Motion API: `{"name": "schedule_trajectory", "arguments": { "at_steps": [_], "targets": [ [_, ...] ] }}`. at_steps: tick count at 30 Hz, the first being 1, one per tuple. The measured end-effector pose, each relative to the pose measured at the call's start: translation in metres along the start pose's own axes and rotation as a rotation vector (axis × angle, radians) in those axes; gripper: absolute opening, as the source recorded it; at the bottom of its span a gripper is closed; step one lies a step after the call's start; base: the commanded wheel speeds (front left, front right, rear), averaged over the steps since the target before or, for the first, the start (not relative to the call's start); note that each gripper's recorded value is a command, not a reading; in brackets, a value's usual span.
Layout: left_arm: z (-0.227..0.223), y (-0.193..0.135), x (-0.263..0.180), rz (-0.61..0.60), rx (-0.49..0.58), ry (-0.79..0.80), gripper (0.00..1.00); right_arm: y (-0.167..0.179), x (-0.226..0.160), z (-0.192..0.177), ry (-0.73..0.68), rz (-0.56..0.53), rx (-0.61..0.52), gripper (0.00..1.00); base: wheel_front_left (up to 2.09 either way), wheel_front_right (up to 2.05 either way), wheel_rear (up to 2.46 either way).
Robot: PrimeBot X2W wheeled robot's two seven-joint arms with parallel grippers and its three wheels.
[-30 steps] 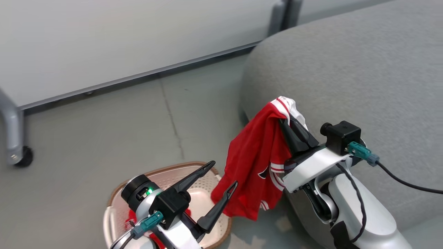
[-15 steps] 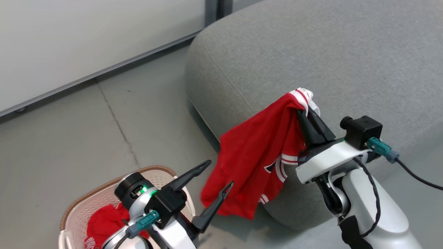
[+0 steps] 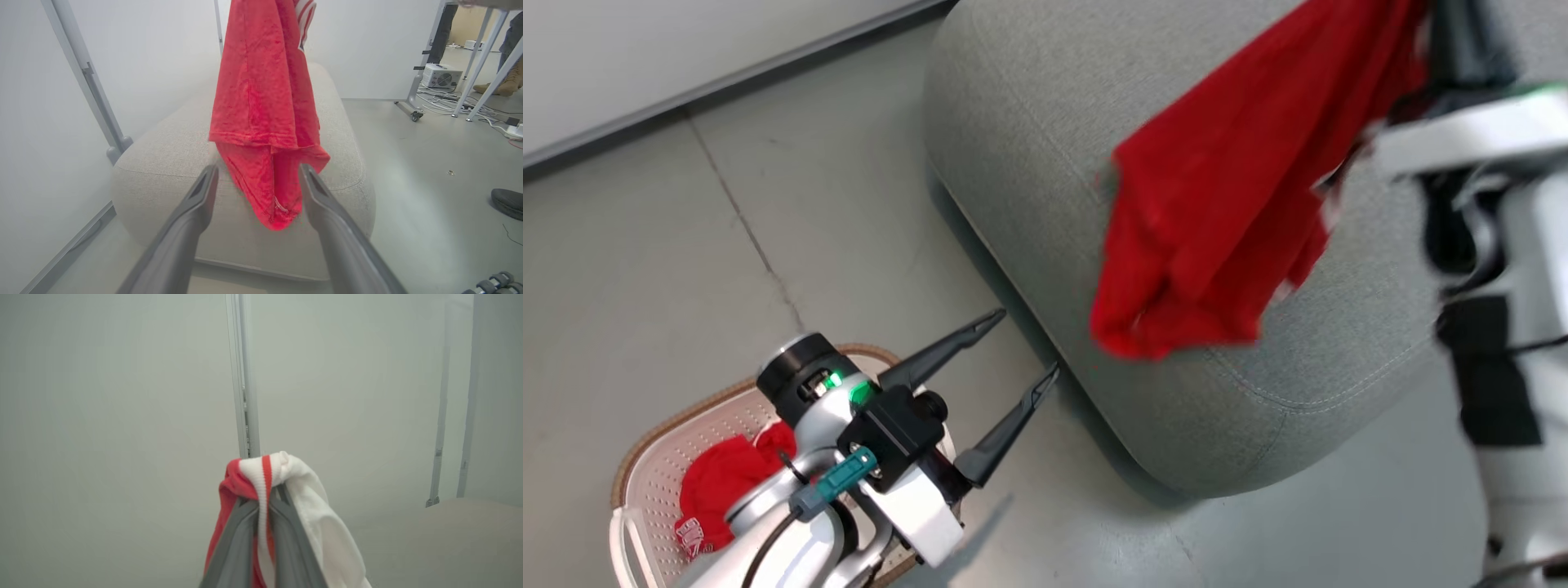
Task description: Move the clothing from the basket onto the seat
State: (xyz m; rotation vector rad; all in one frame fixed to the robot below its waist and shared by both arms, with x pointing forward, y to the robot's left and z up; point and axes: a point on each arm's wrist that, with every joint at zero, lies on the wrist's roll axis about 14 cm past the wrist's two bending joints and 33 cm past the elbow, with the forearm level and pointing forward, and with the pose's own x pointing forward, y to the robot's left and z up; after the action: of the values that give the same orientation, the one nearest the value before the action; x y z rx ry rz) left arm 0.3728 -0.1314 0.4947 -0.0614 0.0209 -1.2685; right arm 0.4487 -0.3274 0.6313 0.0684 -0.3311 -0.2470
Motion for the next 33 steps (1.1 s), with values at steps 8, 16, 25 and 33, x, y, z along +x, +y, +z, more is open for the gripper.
{"name": "schedule_trajectory", "arguments": {
  "at_steps": [8,16,25,33],
  "targets": [
    [-0.003,0.036,0.000,0.026,0.033,-0.026,1.00,-0.035,0.071,0.057,-0.172,-0.071,-0.095,0.00,0.00,0.00,0.00],
    [-0.034,0.070,-0.007,0.063,0.013,0.003,1.00,-0.049,0.095,-0.027,-0.006,-0.119,-0.116,0.00,0.00,0.00,0.00],
    [-0.072,0.084,-0.013,0.072,-0.042,0.045,1.00,-0.058,0.041,-0.173,0.343,-0.188,-0.073,0.00,0.00,0.00,0.00],
    [-0.074,0.087,-0.016,0.087,-0.044,0.046,1.00,-0.066,-0.015,-0.216,0.475,-0.278,0.005,0.00,0.00,0.00,0.00]
  ]
}}
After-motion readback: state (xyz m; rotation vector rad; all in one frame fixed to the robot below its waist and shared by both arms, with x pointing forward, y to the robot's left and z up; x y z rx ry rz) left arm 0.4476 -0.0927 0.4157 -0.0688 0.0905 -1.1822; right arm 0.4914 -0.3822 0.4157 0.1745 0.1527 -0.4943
